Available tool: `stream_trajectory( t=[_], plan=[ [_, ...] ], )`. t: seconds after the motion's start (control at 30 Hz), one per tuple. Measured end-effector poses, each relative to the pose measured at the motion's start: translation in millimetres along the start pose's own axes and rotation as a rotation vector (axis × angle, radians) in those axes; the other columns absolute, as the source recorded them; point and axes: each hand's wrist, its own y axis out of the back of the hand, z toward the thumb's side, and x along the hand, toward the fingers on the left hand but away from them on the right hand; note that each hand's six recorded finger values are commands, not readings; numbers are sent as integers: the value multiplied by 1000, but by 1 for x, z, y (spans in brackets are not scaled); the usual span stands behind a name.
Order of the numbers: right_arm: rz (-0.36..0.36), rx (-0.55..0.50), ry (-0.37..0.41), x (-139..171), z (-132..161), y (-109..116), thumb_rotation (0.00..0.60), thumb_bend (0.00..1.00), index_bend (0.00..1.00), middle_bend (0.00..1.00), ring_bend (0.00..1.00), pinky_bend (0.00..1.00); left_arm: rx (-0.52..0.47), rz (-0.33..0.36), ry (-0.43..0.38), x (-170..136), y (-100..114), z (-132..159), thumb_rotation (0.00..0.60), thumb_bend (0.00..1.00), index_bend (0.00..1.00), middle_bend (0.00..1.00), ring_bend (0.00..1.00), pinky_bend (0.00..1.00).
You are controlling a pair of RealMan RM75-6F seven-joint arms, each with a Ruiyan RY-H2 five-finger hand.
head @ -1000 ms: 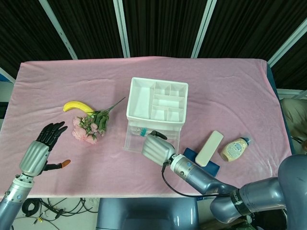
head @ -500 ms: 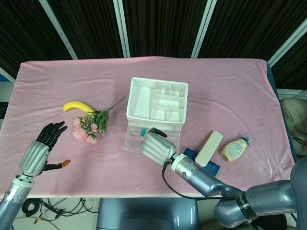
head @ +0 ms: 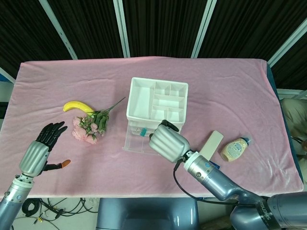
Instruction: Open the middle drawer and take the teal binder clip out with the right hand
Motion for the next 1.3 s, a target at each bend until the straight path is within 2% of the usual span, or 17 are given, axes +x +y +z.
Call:
stream_trajectory(
  t=[0.17,0.37,0.67,1.0,1.3],
  plan=[
    [10,-1,-66,19,-25,-5,600,185,757,973,951,777,4,1,-5,-1,0,2,600,0,0,0,0,0],
    [44,-17,-153,53,-57,-23,600,186,757,973,951,776,9,5,-7,-3,1,3,600,0,0,0,0,0],
    [150,-65,-223,98,-77,-77,600,186,758,973,951,777,12,3,-8,-3,0,3,600,0,0,0,0,0],
    [264,-119,-210,109,-55,-144,600,187,757,973,950,776,11,4,-6,-3,0,3,600,0,0,0,0,0],
    [341,-161,-220,106,-31,-190,600,184,757,973,948,777,8,2,-5,-2,0,3,600,0,0,0,0,0]
  ],
)
